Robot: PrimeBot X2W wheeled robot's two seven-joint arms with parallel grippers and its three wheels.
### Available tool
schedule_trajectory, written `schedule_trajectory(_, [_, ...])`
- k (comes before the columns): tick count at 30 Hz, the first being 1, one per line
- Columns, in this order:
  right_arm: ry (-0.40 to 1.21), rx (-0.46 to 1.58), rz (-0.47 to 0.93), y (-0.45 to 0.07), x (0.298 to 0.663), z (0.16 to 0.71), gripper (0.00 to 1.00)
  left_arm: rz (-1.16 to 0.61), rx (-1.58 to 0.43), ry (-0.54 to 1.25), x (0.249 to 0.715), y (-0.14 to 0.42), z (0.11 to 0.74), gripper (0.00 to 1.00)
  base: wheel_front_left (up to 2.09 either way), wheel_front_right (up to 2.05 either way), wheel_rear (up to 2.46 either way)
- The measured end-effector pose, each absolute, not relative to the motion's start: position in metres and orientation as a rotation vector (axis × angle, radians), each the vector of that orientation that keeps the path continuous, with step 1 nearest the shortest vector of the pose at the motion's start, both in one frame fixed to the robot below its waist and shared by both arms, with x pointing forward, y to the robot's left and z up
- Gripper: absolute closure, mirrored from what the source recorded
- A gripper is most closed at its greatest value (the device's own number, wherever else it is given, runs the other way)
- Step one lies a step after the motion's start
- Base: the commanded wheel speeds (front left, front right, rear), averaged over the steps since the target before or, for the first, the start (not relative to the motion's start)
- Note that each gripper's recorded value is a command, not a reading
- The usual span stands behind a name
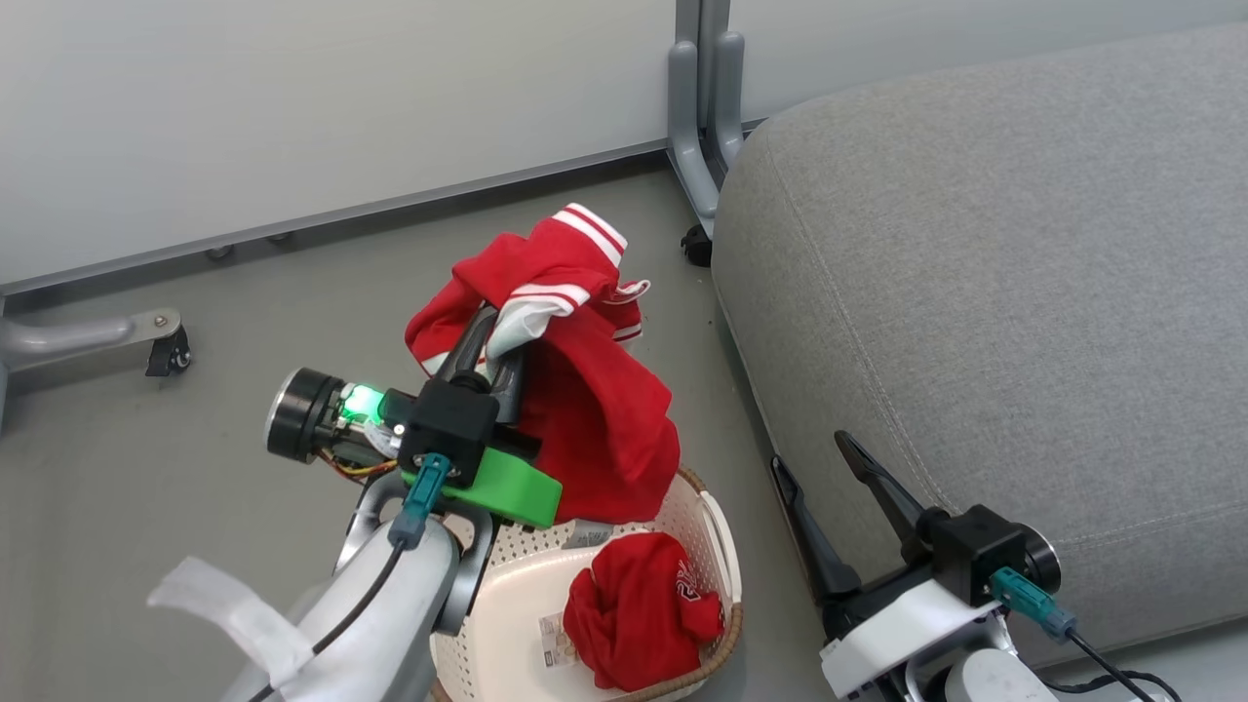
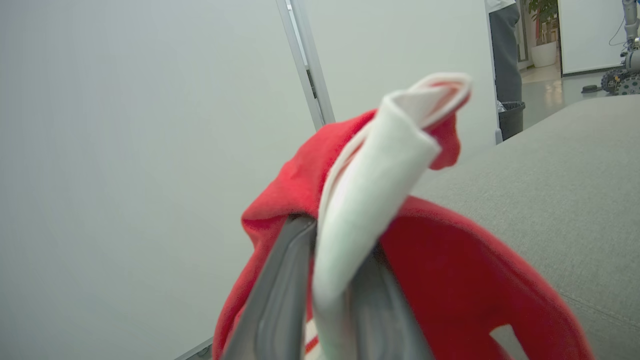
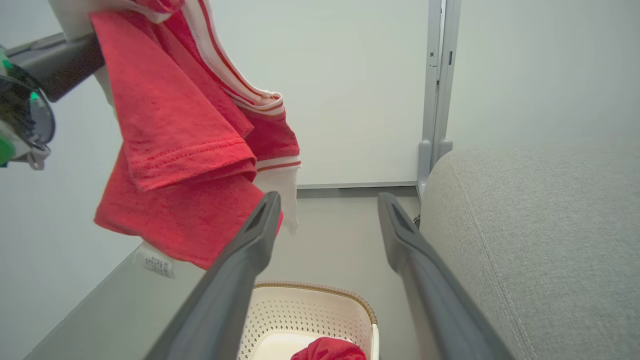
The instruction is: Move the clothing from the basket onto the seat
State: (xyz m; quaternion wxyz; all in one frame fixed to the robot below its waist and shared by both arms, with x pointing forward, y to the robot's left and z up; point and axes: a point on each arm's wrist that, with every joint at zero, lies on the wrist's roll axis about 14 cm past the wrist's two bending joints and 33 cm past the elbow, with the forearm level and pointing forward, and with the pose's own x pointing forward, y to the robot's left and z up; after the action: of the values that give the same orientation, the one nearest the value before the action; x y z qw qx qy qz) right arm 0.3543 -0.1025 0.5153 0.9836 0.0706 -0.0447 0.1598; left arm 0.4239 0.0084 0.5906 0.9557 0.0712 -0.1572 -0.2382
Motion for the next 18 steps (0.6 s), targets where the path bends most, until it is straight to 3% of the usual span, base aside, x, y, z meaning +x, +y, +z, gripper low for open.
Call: schedule_trajectory(18, [-0.112,0.143,0.343,-0.094,0.356,0.523,0.0,-0.49,-0.091,-0.637,0.38,0.02,0.693,1.0,0.0,0.0,0.0])
